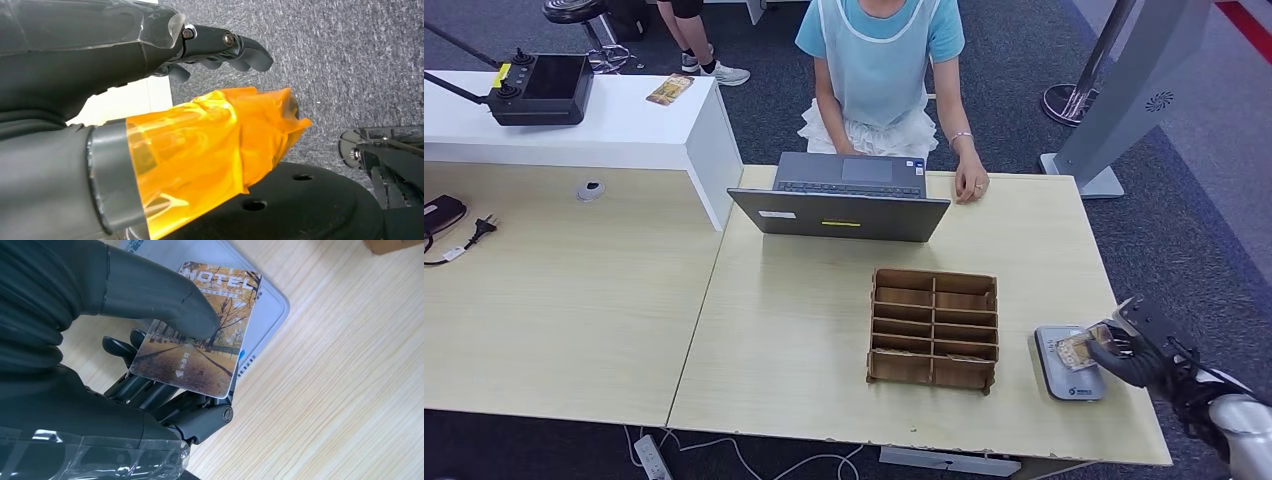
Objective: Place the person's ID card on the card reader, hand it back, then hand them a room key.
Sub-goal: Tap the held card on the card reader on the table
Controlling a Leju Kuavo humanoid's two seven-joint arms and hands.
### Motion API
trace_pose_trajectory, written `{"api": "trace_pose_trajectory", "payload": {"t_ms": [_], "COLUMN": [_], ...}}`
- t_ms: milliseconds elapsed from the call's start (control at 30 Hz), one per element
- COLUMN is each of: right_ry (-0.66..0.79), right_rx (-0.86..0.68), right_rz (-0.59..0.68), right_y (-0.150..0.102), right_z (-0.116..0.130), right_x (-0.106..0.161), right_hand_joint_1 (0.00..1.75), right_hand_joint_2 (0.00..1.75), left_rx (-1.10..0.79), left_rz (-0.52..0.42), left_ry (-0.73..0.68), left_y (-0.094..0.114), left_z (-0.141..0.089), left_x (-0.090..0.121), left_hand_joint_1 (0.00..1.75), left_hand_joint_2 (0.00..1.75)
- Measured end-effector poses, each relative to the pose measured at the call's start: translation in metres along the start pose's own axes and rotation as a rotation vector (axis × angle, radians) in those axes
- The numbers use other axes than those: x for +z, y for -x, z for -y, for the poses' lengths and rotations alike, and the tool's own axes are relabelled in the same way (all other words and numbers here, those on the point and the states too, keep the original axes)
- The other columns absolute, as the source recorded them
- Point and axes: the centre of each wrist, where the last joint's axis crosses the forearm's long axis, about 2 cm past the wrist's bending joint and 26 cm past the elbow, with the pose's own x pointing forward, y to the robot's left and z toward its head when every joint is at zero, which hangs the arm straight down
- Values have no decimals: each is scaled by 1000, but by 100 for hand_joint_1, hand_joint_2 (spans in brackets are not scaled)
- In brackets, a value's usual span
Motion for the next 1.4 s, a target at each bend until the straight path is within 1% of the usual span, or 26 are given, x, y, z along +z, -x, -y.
{"api": "trace_pose_trajectory", "payload": {"t_ms": [267, 933, 1200, 1400], "right_ry": [21, 44, 53, 54], "right_rx": [12, 64, 58, 17], "right_rz": [-33, -78, -72, -17], "right_y": [6, 6, 6, 0], "right_z": [3, 0, 1, 10], "right_x": [4, 1, 2, 5], "right_hand_joint_1": [175, 175, 175, 175], "right_hand_joint_2": [175, 175, 175, 175], "left_rx": [-1, -1, -1, 2], "left_rz": [-3, -5, -5, -6], "left_ry": [-1, -3, -3, -4], "left_y": [0, 0, 0, 0], "left_z": [0, -1, -1, -2], "left_x": [0, 0, 0, -1], "left_hand_joint_1": [0, 0, 0, 0], "left_hand_joint_2": [0, 0, 0, 0]}}
